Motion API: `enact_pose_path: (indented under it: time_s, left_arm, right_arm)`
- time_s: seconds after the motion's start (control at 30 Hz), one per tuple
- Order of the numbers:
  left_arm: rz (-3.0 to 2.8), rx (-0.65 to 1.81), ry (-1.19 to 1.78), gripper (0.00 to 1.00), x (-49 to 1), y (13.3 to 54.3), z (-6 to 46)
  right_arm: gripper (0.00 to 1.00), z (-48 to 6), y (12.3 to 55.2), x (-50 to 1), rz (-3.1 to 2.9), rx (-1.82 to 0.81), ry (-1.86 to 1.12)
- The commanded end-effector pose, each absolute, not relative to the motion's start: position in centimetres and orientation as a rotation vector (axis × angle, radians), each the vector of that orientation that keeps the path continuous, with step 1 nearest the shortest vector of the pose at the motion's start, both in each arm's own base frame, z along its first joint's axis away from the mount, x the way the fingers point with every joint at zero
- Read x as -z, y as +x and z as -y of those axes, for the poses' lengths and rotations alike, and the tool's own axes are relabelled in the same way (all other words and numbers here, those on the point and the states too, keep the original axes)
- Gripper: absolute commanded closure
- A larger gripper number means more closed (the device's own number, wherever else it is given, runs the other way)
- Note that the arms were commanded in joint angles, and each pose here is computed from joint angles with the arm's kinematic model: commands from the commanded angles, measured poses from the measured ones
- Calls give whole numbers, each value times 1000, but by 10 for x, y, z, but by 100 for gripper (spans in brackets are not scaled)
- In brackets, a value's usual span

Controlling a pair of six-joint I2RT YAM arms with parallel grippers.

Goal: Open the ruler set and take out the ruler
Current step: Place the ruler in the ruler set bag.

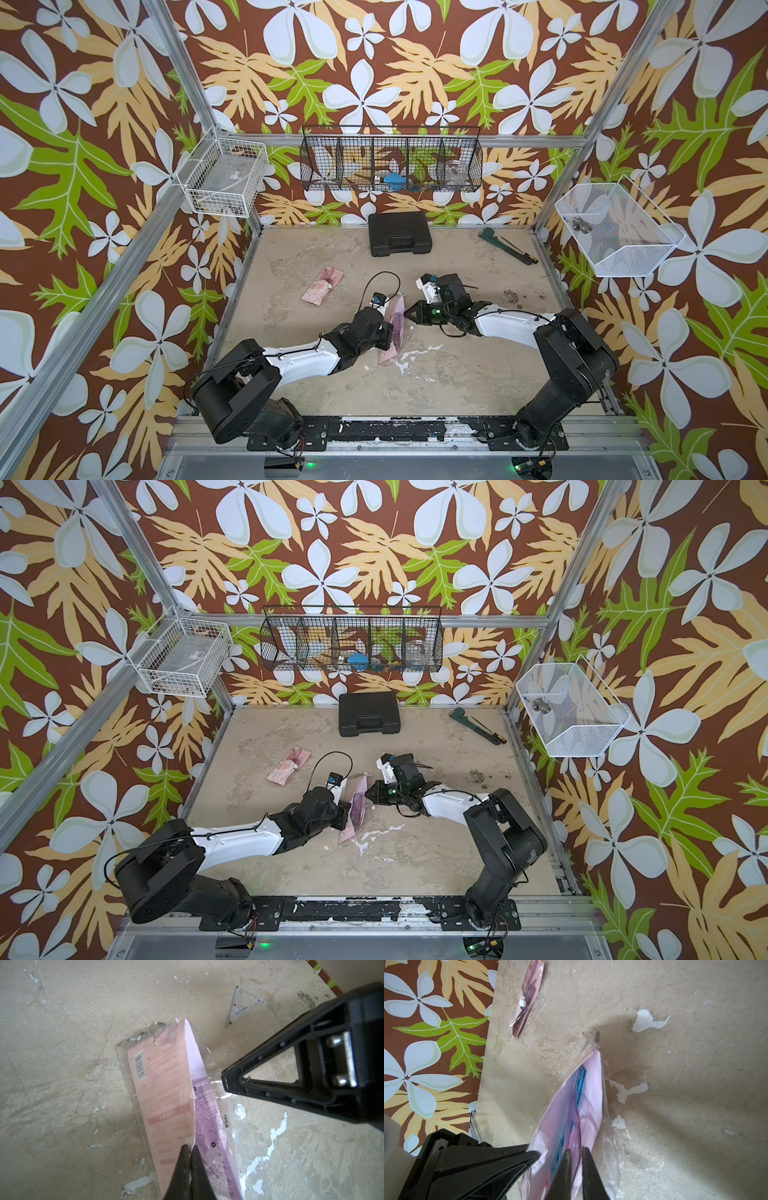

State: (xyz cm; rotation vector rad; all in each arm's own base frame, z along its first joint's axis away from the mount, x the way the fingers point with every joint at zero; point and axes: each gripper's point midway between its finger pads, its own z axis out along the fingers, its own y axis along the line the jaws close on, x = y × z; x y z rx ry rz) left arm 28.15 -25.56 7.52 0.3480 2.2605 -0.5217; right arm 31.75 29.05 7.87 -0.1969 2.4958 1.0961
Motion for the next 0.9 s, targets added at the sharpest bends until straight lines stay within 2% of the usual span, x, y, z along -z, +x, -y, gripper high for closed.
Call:
enact_pose_path:
  time_s: [0.0, 0.07, 0.3, 0.43, 0.7, 0.87]
  left_arm:
    - [-2253, 518, 354, 100, -76, 282, 256]
    - [-2252, 520, 352, 100, -76, 282, 256]
    - [-2251, 520, 358, 100, -77, 282, 256]
    - [-2248, 521, 356, 100, -78, 283, 257]
    - [-2248, 521, 362, 100, -78, 283, 257]
    - [-2244, 527, 363, 100, -80, 283, 258]
  right_arm:
    - [92, -292, 321, -81, -2473, -1093, -213]
    - [95, -292, 321, -81, -2469, -1089, -215]
    - [89, -298, 315, -85, -2471, -1078, -281]
    - [91, -301, 312, -73, -2497, -1085, -288]
    - [75, -305, 320, -54, -2532, -1030, -309]
    - [74, -308, 324, -42, -2545, -1020, -326]
